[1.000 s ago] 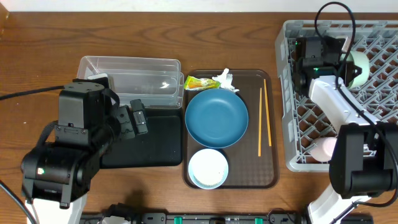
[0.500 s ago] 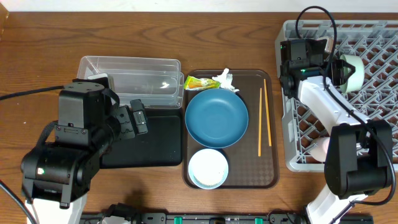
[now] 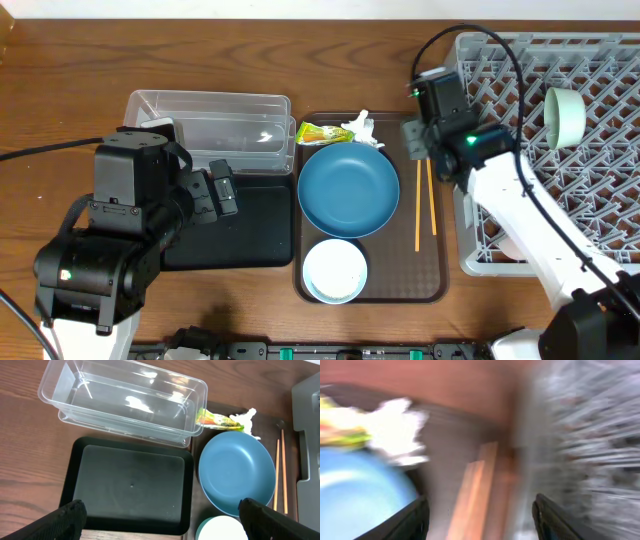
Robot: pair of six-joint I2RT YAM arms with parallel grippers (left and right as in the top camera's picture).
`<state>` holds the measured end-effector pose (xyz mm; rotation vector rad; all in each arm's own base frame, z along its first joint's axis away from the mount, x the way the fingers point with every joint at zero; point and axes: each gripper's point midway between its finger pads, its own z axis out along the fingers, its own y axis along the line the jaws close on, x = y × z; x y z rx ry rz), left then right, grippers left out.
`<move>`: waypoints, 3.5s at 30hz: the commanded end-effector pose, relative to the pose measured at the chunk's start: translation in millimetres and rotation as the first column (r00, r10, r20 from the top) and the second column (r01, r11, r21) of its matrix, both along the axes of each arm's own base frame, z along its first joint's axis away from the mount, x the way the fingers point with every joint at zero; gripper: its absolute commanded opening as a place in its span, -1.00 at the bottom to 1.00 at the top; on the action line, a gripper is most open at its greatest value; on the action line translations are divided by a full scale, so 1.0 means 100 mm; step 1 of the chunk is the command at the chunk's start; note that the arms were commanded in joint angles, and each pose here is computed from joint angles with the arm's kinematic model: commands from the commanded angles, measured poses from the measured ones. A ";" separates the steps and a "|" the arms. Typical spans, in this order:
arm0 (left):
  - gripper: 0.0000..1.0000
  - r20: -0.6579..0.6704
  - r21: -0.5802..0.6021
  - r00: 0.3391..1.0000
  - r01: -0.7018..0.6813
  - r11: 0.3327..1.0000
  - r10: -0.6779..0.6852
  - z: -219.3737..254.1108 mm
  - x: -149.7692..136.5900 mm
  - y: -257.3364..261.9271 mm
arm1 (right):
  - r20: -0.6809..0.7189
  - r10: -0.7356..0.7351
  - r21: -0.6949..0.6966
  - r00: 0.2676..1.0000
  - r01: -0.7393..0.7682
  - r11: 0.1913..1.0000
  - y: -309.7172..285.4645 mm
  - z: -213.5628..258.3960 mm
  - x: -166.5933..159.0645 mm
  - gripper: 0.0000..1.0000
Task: Sort waste into correct bins and load items into the dishwasher rack
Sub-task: 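Grasp the blue bowl rim with the right gripper and lift, then carry the blue bowl into the dish rack and release it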
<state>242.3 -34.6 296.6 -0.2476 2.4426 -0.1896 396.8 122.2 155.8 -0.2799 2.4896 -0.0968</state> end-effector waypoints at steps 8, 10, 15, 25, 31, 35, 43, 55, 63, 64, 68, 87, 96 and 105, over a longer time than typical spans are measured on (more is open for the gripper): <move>1.00 0.010 0.009 1.000 -0.011 1.000 0.011 0.03 0.00 0.03 | -0.456 -0.089 0.207 0.886 0.203 0.957 0.57 -1.12 -0.52 0.07; 1.00 0.010 0.009 1.000 -0.011 1.000 0.011 0.03 0.00 0.03 | -0.495 -0.108 0.191 0.862 0.229 0.955 0.57 -1.28 -0.56 -0.15; 1.00 0.010 0.009 1.000 -0.011 1.000 0.011 0.03 0.00 0.03 | -0.531 -0.117 0.165 0.840 0.237 0.957 0.54 -1.39 -0.62 -0.93; 1.00 0.010 0.009 1.000 -0.011 1.000 0.011 0.03 0.00 0.03 | -0.369 -0.229 0.096 0.901 0.281 0.955 0.04 -0.78 -0.48 -0.98; 1.00 0.010 0.009 1.000 -0.011 1.000 0.011 0.03 0.00 0.03 | 0.013 -0.358 -0.003 0.934 0.358 0.934 -0.63 0.26 -0.35 -0.98; 1.00 0.010 0.009 1.000 -0.011 1.000 0.011 0.03 0.00 0.03 | 0.419 -0.562 -0.064 0.713 0.641 0.765 -1.43 1.21 -0.48 -0.98; 1.00 0.010 0.009 1.000 -0.011 1.000 0.011 0.03 0.00 0.03 | 0.736 -0.638 -0.054 0.228 0.958 0.280 -2.61 2.12 -1.06 -0.97; 1.00 0.010 0.009 1.000 -0.011 1.000 0.011 0.03 0.00 0.03 | 0.628 -0.761 -0.166 0.162 0.983 0.073 -3.78 1.49 -1.09 -0.97; 1.00 0.010 0.009 1.000 -0.011 1.000 0.011 0.03 0.00 0.03 | 0.574 -0.696 -0.477 0.431 0.867 0.143 -3.95 1.14 -0.49 -0.98; 1.00 0.010 0.009 1.000 -0.011 1.000 0.011 0.03 0.00 0.03 | 0.575 -0.682 -0.502 0.453 0.853 0.144 -3.95 1.13 -0.42 -0.97; 1.00 0.010 0.009 1.000 -0.011 1.000 0.011 0.03 0.00 0.03 | 0.547 -0.610 -0.612 0.573 0.771 0.176 -3.87 1.07 -0.09 -0.98; 1.00 0.010 0.009 1.000 -0.011 1.000 0.011 0.03 0.00 0.03 | 0.455 -0.480 -0.680 0.750 0.641 0.356 -3.47 0.72 0.45 0.25; 1.00 0.010 0.009 1.000 -0.011 1.000 0.011 0.03 0.00 0.03 | 0.449 -0.384 -0.480 0.807 0.580 0.658 -3.06 1.01 0.45 0.46; 1.00 0.010 0.009 1.000 -0.011 1.000 0.011 0.03 0.00 0.03 | 0.236 -0.331 0.054 0.914 0.327 0.943 -2.01 0.73 0.25 0.26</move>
